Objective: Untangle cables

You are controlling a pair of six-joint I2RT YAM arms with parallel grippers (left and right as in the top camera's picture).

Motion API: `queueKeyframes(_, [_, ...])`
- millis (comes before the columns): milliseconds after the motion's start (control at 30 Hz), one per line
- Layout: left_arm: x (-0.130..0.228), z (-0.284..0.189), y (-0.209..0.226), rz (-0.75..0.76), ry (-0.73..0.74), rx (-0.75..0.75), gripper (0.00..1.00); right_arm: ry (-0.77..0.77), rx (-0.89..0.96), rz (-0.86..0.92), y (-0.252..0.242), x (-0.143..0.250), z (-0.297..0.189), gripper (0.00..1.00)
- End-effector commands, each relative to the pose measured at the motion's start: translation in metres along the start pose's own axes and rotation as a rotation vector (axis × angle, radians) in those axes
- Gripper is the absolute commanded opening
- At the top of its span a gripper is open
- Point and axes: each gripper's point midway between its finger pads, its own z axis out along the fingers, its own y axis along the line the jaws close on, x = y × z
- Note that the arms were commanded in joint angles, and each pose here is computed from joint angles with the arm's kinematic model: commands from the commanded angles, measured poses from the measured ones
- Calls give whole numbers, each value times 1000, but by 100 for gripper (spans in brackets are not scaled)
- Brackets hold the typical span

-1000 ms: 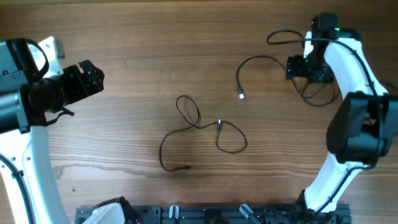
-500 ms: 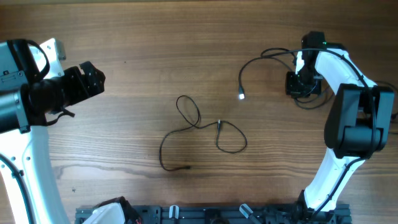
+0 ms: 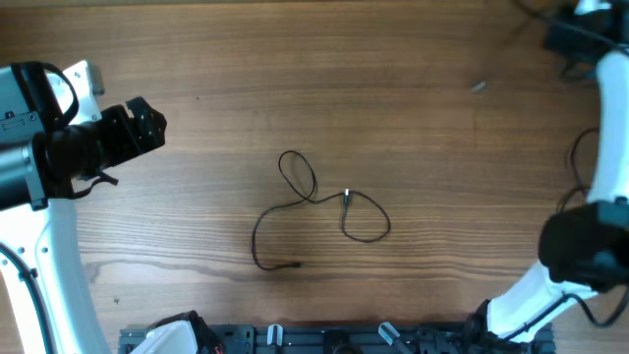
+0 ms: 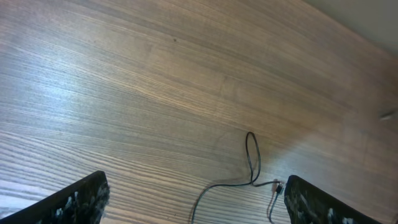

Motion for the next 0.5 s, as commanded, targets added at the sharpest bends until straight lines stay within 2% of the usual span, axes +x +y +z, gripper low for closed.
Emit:
queueKeyframes(0, [-1,0,-3,10,-1,17,92,-68,133,139,-79,-20,1,4])
queueKeyframes(100, [-1,0,-3,11,-1,18,92,-71,138,233,-132,-20,5,4])
queueKeyframes(233, [0,0,-3,9,3,17,92,-87,108,350,-170,-15,18,4])
queueKeyframes(467, [4,0,-3,6,17,15,92,-7,157,495,-223,17,53,4])
